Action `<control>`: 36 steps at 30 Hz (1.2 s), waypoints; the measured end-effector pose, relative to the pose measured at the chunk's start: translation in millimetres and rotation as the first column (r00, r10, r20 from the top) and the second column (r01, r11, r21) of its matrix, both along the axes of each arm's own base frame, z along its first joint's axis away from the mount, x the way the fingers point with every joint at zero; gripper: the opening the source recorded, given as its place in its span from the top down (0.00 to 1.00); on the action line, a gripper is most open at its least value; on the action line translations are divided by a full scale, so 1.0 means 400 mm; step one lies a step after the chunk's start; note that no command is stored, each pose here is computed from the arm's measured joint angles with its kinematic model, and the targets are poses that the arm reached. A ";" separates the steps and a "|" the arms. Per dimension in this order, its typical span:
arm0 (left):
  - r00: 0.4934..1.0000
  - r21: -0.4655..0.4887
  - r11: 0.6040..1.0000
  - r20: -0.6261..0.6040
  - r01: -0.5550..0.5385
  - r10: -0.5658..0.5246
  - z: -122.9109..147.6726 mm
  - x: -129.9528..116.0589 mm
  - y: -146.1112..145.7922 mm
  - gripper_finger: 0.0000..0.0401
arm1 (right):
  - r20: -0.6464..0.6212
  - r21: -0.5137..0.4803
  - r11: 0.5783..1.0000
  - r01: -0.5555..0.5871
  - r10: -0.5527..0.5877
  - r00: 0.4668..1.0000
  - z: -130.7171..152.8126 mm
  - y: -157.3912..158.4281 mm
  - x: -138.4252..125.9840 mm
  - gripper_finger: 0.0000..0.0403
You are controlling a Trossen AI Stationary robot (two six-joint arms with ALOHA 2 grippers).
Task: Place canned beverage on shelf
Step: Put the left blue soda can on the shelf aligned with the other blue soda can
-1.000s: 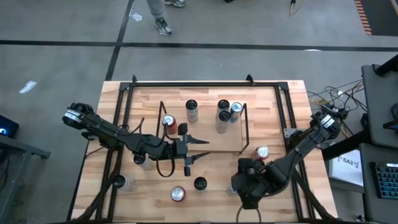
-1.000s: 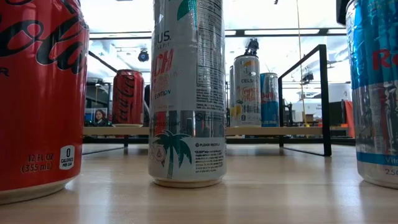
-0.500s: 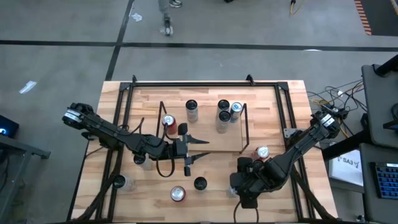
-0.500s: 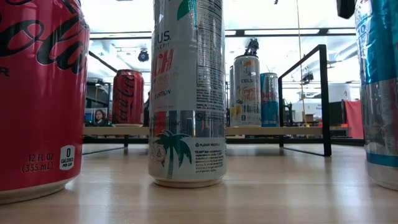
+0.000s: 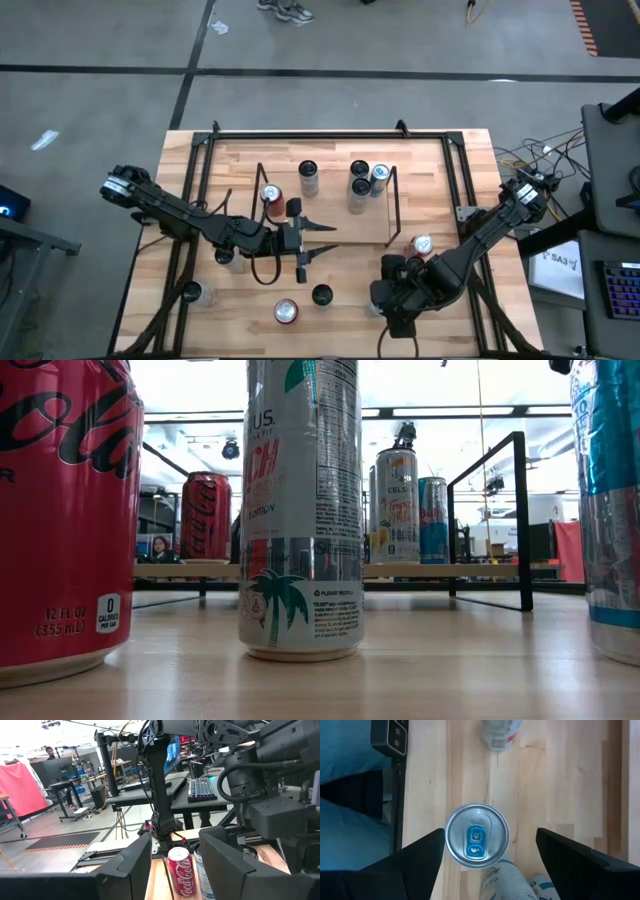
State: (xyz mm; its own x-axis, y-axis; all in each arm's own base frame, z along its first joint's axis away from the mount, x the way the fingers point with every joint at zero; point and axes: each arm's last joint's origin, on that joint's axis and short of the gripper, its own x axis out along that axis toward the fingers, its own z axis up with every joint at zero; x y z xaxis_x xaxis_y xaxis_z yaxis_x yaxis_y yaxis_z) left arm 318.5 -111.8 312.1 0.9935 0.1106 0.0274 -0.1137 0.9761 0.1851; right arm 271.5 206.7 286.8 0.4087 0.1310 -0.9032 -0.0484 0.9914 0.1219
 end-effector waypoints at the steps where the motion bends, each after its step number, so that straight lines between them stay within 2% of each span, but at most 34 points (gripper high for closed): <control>1: 1.000 0.000 1.000 0.000 0.000 0.000 0.000 0.000 0.000 0.62 | 0.000 -0.001 1.000 -0.002 0.002 1.000 -0.001 0.000 0.000 0.25; 14: 1.000 -0.003 1.000 0.009 0.000 0.000 0.003 0.000 0.000 0.62 | -0.059 -0.039 0.998 -0.057 0.055 0.997 -0.053 0.022 0.017 0.25; 21: 1.000 -0.006 1.000 0.018 0.000 0.000 0.005 0.000 0.000 0.62 | -0.104 -0.109 0.994 -0.030 0.019 0.994 -0.069 -0.007 0.016 0.25; 36: 1.000 -0.006 1.000 0.018 0.000 0.000 0.005 0.000 0.000 0.62 | -0.087 -0.119 0.993 -0.025 0.015 0.996 -0.075 -0.034 0.038 0.27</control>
State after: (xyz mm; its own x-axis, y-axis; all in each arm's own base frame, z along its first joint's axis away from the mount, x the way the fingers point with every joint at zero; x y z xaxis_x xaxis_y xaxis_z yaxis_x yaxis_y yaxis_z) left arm 318.3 -111.7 313.9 0.9929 0.1104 0.0443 -0.1166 0.9773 0.1770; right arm 286.9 193.2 257.0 0.3276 0.0272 -0.9444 -0.0631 0.9980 0.0068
